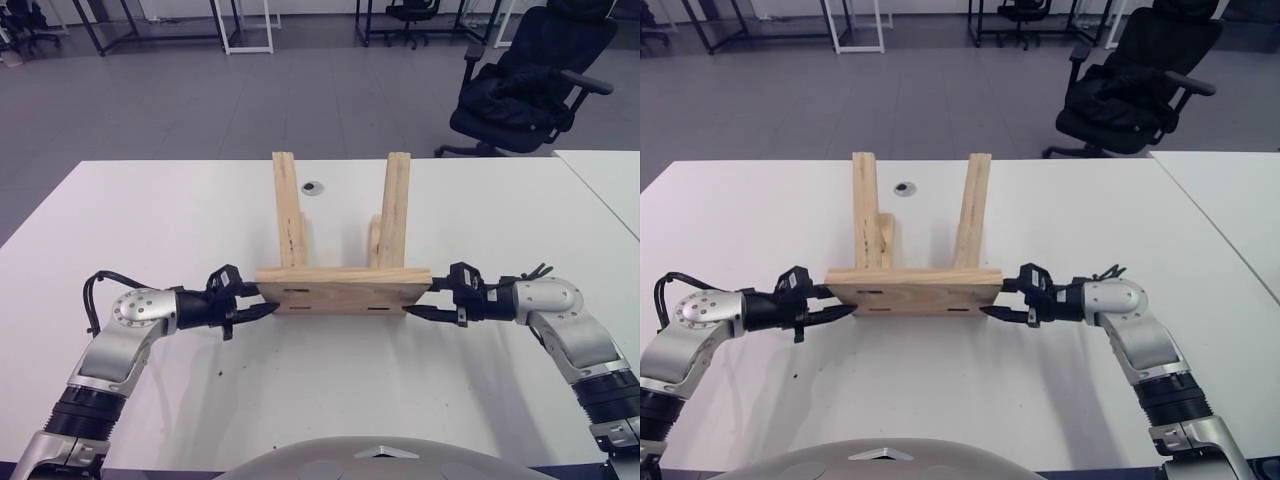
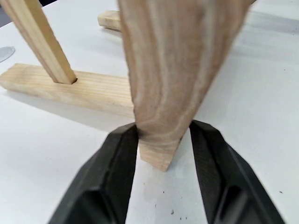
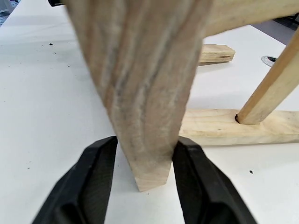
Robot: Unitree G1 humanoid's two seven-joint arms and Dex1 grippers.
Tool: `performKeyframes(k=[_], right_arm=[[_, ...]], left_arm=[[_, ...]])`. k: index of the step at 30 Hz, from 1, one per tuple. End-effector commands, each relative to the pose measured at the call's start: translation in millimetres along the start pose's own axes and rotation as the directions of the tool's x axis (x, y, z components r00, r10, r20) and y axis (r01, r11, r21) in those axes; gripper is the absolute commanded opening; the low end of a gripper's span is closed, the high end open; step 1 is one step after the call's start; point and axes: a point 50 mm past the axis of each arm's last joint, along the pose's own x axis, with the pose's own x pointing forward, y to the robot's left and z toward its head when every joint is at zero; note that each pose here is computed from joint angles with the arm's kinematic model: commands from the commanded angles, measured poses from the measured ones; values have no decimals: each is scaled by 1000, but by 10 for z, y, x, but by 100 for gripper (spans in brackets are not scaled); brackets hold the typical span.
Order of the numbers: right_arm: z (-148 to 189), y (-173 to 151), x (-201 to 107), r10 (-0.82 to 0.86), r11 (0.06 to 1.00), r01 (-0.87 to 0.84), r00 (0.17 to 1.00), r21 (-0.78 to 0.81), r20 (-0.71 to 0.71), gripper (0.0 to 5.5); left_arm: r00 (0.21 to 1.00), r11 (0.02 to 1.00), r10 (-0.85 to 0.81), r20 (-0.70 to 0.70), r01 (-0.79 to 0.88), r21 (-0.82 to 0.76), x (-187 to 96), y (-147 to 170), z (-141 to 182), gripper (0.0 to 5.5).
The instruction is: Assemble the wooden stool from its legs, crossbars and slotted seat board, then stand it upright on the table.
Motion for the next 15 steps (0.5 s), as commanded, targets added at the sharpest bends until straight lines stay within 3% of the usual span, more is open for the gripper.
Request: performKeyframes(k=[1,5,9,11,13,15], right_arm=[[36,30,-2,62,998,-62,998,-21,-13,153],[300,3,-20,120,992,-117,992,-51,48,149],[1066,-14,-380,250,966,-239,959,-95,131,142],[1547,153,-705,351,936,-342,926,-86,137,136],[2027,327,-970,515,856,-517,846,-25,135,134],[2316,364,-1100,627,747,-657,747,103,221,134]], left_arm=[[999,998,-27,45,25,60,38,1,176,171],[991,988,-126,54,120,94,25,-82,346,170],[965,964,-239,107,223,146,-304,-33,1082,166],[940,934,-334,62,322,153,-645,-142,1550,165],[896,892,-442,44,434,126,-967,-337,2055,160],[834,840,-540,116,543,5,-1108,-382,2317,150]])
